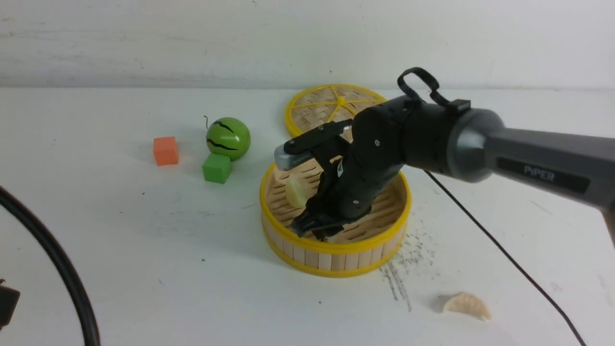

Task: Put the dumplings into the steamer on the white table.
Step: 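Place the dumpling in the bamboo steamer basket with the right gripper, then reach for and grasp a dumpling lying on the table beside the steamer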

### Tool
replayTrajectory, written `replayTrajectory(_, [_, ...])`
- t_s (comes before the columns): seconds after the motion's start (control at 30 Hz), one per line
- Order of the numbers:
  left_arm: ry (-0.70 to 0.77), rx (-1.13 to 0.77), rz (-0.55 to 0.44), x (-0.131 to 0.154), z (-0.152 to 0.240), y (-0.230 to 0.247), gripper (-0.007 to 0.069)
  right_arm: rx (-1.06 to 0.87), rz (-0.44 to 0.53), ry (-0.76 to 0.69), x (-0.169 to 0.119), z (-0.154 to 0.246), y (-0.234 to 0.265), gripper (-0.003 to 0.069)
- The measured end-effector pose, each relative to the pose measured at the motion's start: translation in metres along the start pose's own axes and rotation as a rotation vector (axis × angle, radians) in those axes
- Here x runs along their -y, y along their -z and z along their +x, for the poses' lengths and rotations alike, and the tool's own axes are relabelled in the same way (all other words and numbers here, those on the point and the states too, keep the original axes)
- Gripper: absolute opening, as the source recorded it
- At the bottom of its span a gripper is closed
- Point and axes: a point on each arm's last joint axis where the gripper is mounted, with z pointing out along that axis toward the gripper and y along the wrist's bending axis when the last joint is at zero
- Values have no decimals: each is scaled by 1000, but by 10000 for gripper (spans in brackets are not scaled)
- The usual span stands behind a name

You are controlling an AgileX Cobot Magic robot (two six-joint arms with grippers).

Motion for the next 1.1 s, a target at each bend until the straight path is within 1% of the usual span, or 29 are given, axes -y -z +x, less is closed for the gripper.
replayTrajectory(0.03, [-1,0,0,0,0,0,-14,-3,0,-13,0,-1,3,342])
replayTrajectory(0.1, [-3,1,-2,0,0,0,-13,-11,-1,-14,-1,-4,14,407])
replayTrajectory(0.2, [-5,2,-4,0,0,0,-13,-19,15,40,-3,-12,49,524])
replayTrajectory(0.23, [-6,2,-4,0,0,0,-13,-22,20,52,-3,-12,55,544])
replayTrajectory(0.27, [-13,2,-7,-1,0,0,-13,-54,44,101,-2,-9,81,583])
replayTrajectory(0.3, [-14,2,-7,-1,0,0,-13,-58,51,112,-1,-8,84,586])
replayTrajectory(0.33, [-24,2,-7,-1,0,0,-13,-110,81,146,5,1,106,603])
replayTrajectory(0.37, [-24,2,-7,-1,0,0,-13,-115,82,147,5,3,108,603])
replayTrajectory(0.4, [-29,2,-7,-1,0,0,-13,-165,90,146,17,21,121,596])
replayTrajectory(0.43, [-30,2,-7,-1,0,0,-13,-178,93,141,22,28,123,593])
replayTrajectory(0.47, [-31,2,-7,-1,0,0,-12,-204,103,125,34,44,125,580])
replayTrajectory(0.5, [-31,2,-7,-1,0,0,-12,-192,106,119,36,44,128,578])
replayTrajectory(0.53, [-32,2,-7,-1,0,0,-11,-227,104,76,53,71,124,556])
replayTrajectory(0.6, [-32,2,-7,-1,0,0,-9,-233,112,37,74,97,117,534])
replayTrajectory(0.67, [-33,2,-7,-1,0,0,-8,-259,103,43,86,123,104,523])
replayTrajectory(0.73, [-33,2,-6,-1,0,0,-8,-267,96,67,90,134,96,520])
replayTrajectory(0.8, [-32,4,-3,0,0,0,-8,-257,81,133,91,146,80,519])
replayTrajectory(0.9, [-29,7,7,1,0,0,-6,-222,64,171,91,147,65,519])
replayTrajectory(1.0, [-24,3,21,2,0,0,-3,-198,64,179,94,146,51,519])
replayTrajectory(1.1, [-22,-3,25,2,1,0,-1,-206,63,179,95,147,42,496])
